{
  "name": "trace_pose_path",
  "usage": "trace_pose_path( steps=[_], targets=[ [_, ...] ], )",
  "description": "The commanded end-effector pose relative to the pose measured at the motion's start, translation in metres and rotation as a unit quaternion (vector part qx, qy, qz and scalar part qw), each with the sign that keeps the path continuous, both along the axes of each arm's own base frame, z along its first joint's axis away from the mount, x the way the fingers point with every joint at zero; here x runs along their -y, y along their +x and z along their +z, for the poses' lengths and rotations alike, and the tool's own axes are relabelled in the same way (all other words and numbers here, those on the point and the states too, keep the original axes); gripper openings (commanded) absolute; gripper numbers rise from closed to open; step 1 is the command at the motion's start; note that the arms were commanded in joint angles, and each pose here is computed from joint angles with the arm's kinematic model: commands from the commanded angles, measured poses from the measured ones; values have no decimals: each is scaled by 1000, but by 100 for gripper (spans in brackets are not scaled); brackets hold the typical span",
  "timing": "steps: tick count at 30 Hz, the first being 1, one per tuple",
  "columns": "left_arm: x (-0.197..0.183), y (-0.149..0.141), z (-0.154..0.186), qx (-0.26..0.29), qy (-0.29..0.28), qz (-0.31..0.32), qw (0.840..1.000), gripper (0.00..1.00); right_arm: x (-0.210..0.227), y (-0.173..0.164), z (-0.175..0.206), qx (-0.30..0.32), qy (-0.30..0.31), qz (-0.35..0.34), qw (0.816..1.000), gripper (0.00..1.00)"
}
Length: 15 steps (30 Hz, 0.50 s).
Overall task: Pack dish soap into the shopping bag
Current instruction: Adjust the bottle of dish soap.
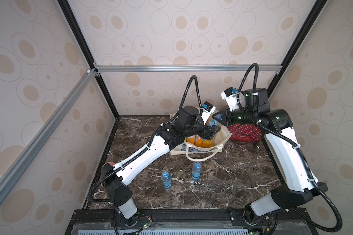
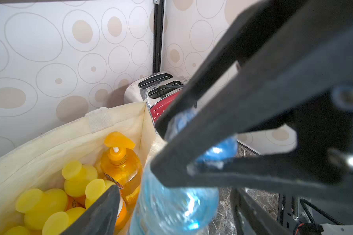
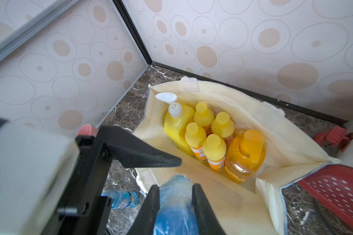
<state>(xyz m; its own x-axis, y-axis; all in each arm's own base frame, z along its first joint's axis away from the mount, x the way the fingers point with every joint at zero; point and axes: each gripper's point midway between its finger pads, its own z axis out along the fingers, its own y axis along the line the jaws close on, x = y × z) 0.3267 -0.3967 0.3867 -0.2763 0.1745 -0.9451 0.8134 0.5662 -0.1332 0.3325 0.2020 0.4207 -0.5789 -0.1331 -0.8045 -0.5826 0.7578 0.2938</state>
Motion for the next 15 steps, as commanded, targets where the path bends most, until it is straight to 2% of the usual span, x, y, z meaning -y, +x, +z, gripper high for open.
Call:
trace_pose_path(
  steps=[1,4,9,12,15],
  targets=[
    [0,2,34,32,-34,-9,999,75,-10,-13,10,1,22,38,999,0],
    [2,1,27,24,-29,-17,999,62,-9,-15,13,5,22,41,999,0],
    [3,-3,24,16,-37,-23,999,33,-10,-17,14,4,21,44,999,0],
    [4,-4,22,11,-36,-28,999,27,-9,-15,13,5,20,40,999,5],
    [4,-3,20,9,-36,-26,999,23,-4,-14,16,13,18,26,999,14]
  ],
)
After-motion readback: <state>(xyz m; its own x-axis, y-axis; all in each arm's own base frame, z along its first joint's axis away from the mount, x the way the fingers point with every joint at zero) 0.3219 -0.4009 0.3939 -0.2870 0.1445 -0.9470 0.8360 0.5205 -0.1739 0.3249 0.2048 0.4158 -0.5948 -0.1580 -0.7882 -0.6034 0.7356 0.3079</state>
